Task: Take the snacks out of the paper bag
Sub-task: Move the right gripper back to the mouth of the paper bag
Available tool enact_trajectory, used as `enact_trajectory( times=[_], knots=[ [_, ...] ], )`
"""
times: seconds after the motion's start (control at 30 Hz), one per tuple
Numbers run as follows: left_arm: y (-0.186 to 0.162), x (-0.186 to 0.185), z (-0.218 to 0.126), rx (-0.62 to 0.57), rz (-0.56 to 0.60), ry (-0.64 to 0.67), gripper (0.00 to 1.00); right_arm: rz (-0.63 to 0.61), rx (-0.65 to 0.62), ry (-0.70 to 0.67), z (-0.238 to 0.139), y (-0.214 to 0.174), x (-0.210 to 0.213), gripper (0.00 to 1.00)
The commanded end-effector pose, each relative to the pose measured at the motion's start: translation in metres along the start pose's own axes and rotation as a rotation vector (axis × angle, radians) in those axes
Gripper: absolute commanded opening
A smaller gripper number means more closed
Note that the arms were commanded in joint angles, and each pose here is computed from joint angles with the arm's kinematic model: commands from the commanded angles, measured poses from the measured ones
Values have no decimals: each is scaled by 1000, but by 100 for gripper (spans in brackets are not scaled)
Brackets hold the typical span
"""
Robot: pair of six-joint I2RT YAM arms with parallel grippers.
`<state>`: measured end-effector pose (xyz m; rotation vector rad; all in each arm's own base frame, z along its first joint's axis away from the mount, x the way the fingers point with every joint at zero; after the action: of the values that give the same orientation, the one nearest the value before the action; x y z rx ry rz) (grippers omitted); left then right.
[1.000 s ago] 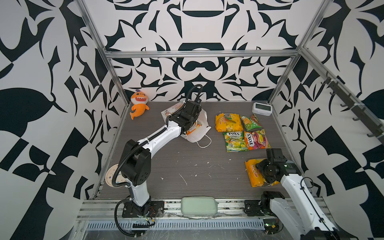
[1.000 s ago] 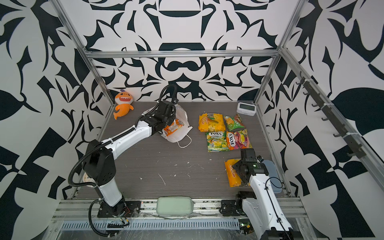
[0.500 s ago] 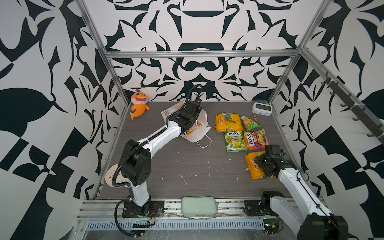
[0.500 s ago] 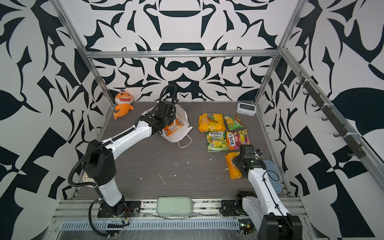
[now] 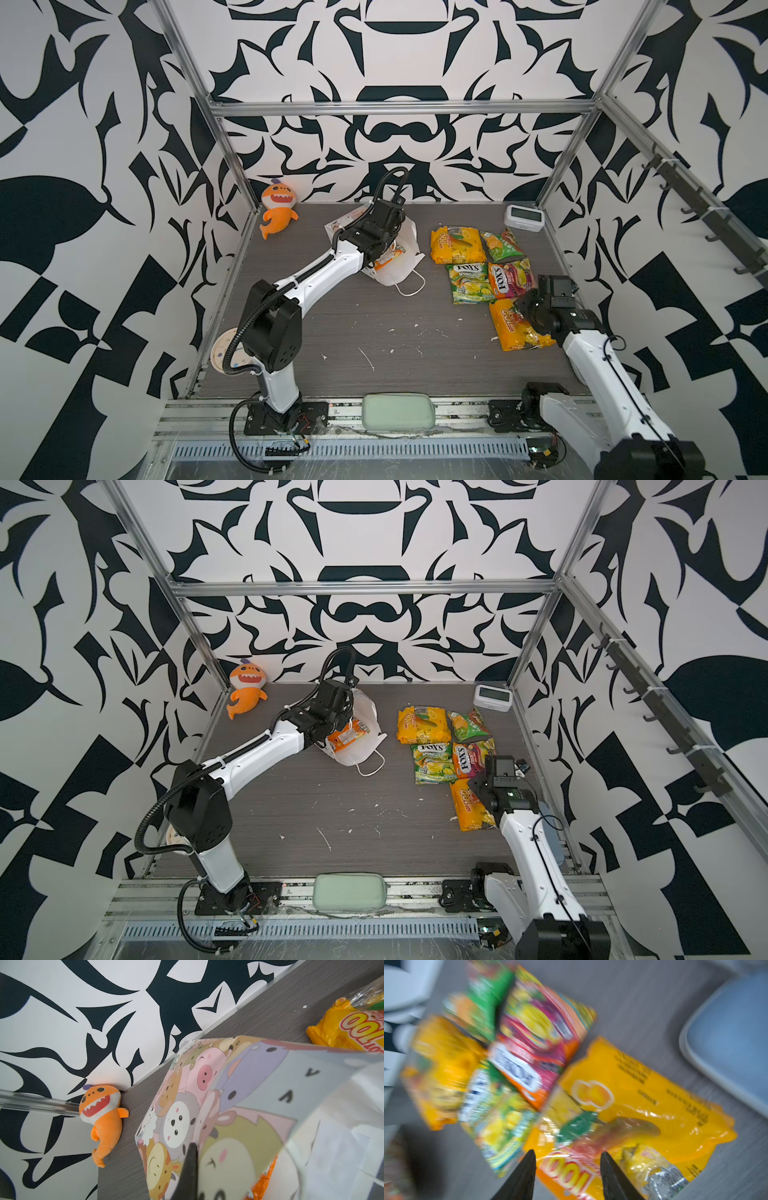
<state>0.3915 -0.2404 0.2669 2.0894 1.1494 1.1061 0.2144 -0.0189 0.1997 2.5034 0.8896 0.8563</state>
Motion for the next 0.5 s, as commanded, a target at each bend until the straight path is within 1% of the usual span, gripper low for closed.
enact_trajectory(
  times=[0.0, 0.03, 0.1, 0.13, 0.17, 0.27, 0.3, 0.37, 0.47],
  knots=[
    [19, 8, -14, -57, -51, -2, 0, -69, -67, 134, -23, 23, 28, 44],
    [20, 8, -15, -60, -54, -9, 0, -83, -51, 244, -23, 25, 43, 40],
    [20, 7, -15, -60, -60, -23, 0, -127, -5, 506, -22, 22, 84, 31],
    [20, 6, -15, -61, -62, -28, 0, -162, 13, 575, -22, 17, 101, 29],
    [20, 5, -15, -61, -64, -35, 0, -225, 30, 627, -23, 8, 122, 28],
    [20, 1, -14, -58, -68, -55, 0, -443, 81, 700, -27, -31, 179, 27],
    [21, 0, -15, -59, -67, -57, 0, -486, 104, 712, -24, -45, 195, 26],
    [21, -3, -15, -57, -63, -62, 0, -509, 145, 772, -21, -67, 219, 26],
    [21, -6, -16, -59, -66, -59, 0, -462, 204, 838, -6, -91, 246, 24]
  ],
)
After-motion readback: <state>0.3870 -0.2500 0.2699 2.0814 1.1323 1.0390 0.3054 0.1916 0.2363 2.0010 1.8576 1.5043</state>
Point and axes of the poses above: each gripper's point midway between its finger pads, its own z axis out along the fingers, its own x axis along the line the jaws close on, y = z × x, the point moved 7 cm from there along -z, back along the fingers, and after that the axes turned 4 degrees about -z, right-handed, at the moved point
